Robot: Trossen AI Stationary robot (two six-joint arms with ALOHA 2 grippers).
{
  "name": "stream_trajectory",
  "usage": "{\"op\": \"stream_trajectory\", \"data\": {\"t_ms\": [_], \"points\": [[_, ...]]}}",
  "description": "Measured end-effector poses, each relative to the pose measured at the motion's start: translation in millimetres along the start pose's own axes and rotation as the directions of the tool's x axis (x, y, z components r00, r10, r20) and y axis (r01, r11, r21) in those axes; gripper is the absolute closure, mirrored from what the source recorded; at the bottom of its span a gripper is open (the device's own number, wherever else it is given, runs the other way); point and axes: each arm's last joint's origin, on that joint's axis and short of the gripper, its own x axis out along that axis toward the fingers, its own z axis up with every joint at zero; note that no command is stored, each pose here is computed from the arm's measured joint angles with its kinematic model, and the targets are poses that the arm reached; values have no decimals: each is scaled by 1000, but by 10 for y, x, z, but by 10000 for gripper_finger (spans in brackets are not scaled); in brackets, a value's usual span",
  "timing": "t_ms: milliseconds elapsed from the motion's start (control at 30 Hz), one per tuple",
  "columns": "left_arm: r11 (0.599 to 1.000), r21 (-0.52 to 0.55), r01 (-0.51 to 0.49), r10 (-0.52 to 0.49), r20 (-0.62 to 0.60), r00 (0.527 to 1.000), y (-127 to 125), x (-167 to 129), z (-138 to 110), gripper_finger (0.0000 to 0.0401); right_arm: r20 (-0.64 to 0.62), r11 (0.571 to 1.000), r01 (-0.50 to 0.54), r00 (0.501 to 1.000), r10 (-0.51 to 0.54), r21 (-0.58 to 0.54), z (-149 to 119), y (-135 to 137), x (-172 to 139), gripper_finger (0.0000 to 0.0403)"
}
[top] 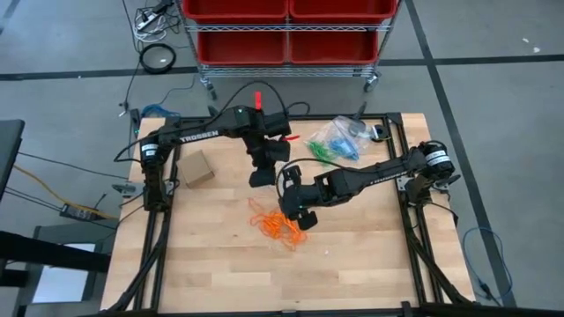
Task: Sort rubber bands
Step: Open the transparent zip bag
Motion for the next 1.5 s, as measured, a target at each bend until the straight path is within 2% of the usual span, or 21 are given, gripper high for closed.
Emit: {"op": "stream_trajectory", "data": {"t_ms": [167,267,367,500,667,733,867,1033,1133,1233,1400,1500], "points": [[992,31,-122,123,-21,992,-63,-44,23,271,1,1000,12,1000,-12,3,3,-9,0,403],[988,48,-147,150,-78,986,-67,-41,-28,281,3,1000,12,1000,-12,2,8,-1,-3,403],[987,50,-151,154,-78,985,-64,-36,-28,297,4,1000,6,1000,-6,4,10,9,-7,403],[984,93,-155,161,-70,984,-113,-108,-56,297,-9,999,0,1000,1,49,-6,9,-14,403],[933,224,-283,300,-48,953,-268,-249,-98,289,-16,989,-76,997,79,125,-55,-22,-80,403],[910,260,-324,337,-8,941,-318,-293,-103,290,-2,980,-110,994,112,167,-67,-53,-109,403],[875,311,-370,344,137,929,-393,-325,-159,296,11,964,-145,989,146,222,-97,-110,-172,403],[851,313,-422,364,228,903,-300,-142,-466,299,25,952,-160,987,159,260,-127,-171,-261,403],[860,283,-425,341,300,891,-209,-5,-720,297,34,947,-169,986,166,272,-136,-191,-304,403],[880,278,-385,253,411,876,-165,178,-917,291,47,945,-181,983,175,273,-130,-193,-312,403],[841,354,-410,177,536,825,-241,448,-1030,277,71,931,-223,975,211,290,-137,-234,-296,403],[813,420,-403,127,548,827,-319,597,-1005,258,100,922,-230,973,209,312,-131,-291,-279,403]]}}
